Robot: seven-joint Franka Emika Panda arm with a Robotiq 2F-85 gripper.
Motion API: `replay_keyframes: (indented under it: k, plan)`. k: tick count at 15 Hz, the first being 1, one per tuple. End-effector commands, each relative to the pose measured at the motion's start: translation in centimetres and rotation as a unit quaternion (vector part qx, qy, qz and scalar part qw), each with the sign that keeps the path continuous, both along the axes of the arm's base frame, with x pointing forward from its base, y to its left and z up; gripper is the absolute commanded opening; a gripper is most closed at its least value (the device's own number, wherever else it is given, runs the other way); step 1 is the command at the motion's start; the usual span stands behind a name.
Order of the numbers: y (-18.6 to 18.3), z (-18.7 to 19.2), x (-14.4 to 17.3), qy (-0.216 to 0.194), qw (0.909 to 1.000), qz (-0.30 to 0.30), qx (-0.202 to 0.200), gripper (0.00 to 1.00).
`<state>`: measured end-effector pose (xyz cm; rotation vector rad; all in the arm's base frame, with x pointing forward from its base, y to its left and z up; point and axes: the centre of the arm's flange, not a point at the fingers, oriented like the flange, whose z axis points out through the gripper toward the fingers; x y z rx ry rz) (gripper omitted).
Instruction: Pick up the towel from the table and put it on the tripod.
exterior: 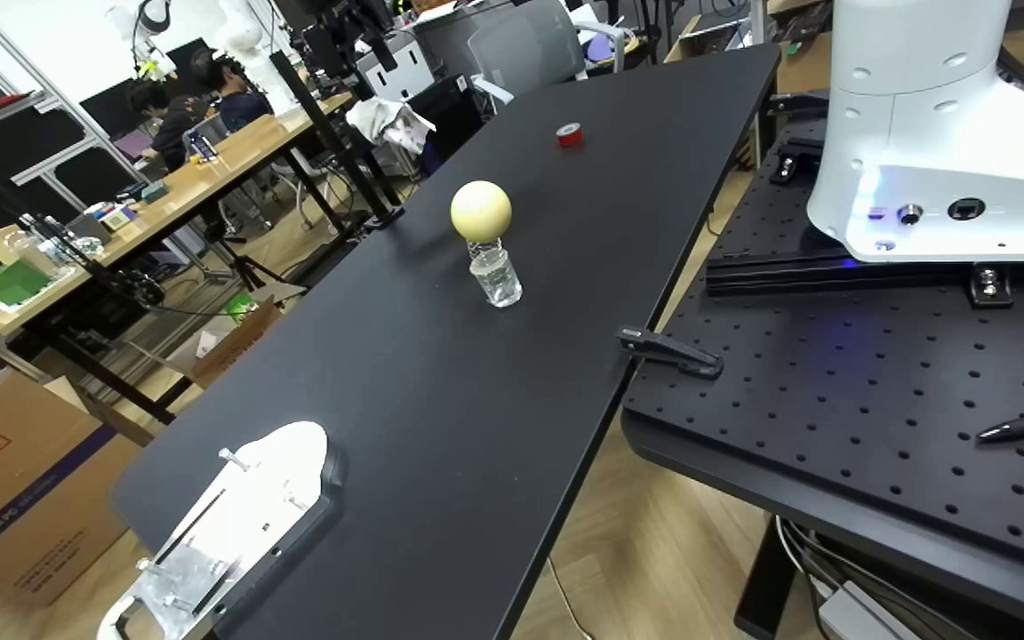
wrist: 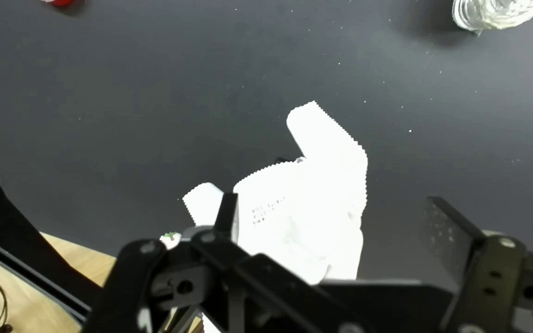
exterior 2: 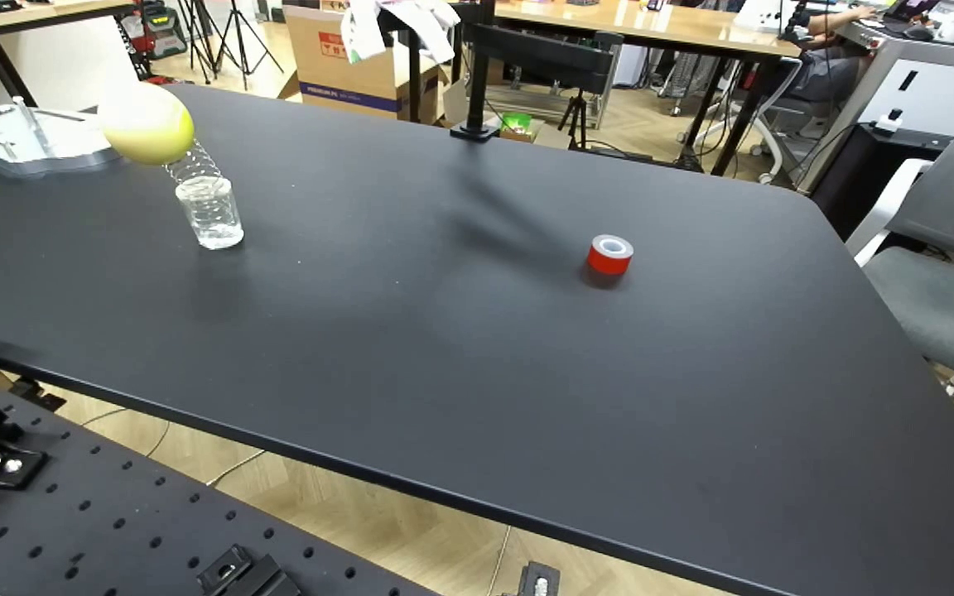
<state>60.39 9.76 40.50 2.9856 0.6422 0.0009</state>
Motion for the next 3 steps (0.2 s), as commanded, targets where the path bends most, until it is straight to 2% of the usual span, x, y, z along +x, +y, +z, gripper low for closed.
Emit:
replay_keyframes:
  k: [1,3]
  plan:
    - [0.03,0.45,-0.17,-0.009,0.9999,-0.006,0.001,1.00]
    - [0.04,0.63,-0.31,-0.010,0.9999,-0.005,0.002,1.00]
